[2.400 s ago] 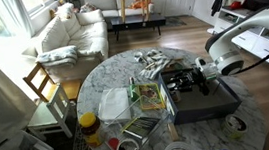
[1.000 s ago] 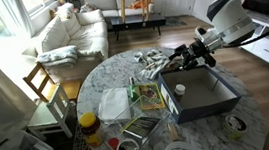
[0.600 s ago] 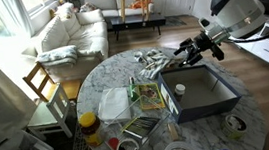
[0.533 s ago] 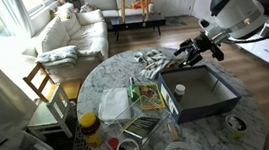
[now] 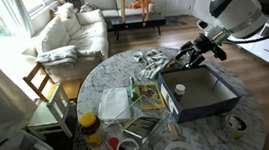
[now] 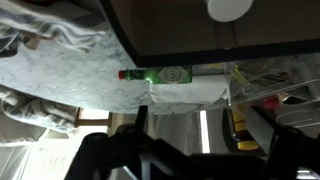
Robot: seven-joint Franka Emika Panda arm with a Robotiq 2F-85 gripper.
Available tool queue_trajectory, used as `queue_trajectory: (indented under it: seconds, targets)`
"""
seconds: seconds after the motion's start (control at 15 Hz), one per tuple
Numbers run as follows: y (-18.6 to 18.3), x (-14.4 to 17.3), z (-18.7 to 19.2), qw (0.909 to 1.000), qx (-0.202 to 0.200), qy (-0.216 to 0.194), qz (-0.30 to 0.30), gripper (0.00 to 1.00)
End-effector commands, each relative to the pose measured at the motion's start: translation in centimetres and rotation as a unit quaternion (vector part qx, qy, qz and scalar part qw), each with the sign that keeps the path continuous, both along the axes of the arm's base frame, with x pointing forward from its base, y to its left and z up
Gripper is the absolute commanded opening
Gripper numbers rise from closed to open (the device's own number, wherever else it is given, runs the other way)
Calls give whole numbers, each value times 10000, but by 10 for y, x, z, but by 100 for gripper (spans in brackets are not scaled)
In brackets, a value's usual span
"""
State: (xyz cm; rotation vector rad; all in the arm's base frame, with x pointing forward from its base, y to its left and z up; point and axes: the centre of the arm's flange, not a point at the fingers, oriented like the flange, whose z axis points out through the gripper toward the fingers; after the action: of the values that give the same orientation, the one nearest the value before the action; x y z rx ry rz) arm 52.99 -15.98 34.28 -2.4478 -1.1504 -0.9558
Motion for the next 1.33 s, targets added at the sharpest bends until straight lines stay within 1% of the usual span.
queue_trajectory:
  seconds: [0.0,0.13,0.27,0.47,0.6,0.73,0.8,0.87,0.93,1.2,1.27]
  targets:
    - [10,-22,32,9947,224,995,125,100]
    - [16,-35,41,9867,138,1619,-1,100]
    - [19,-48,52,9763,-19,2151,-234,100]
    - [17,-75,40,9604,-556,2606,-813,100]
    - [17,-94,29,9449,-813,2961,-1133,100]
    - [17,-113,19,9258,-1120,3343,-1361,100]
    - [12,-83,23,9402,-880,3101,-1101,100]
    - [12,-91,18,9335,-979,3237,-1192,100]
    - [14,-96,16,9303,-1017,3300,-1235,100]
    - [14,-99,17,9290,-1040,3314,-1276,100]
    - [15,-104,11,9185,-956,3567,-1416,100]
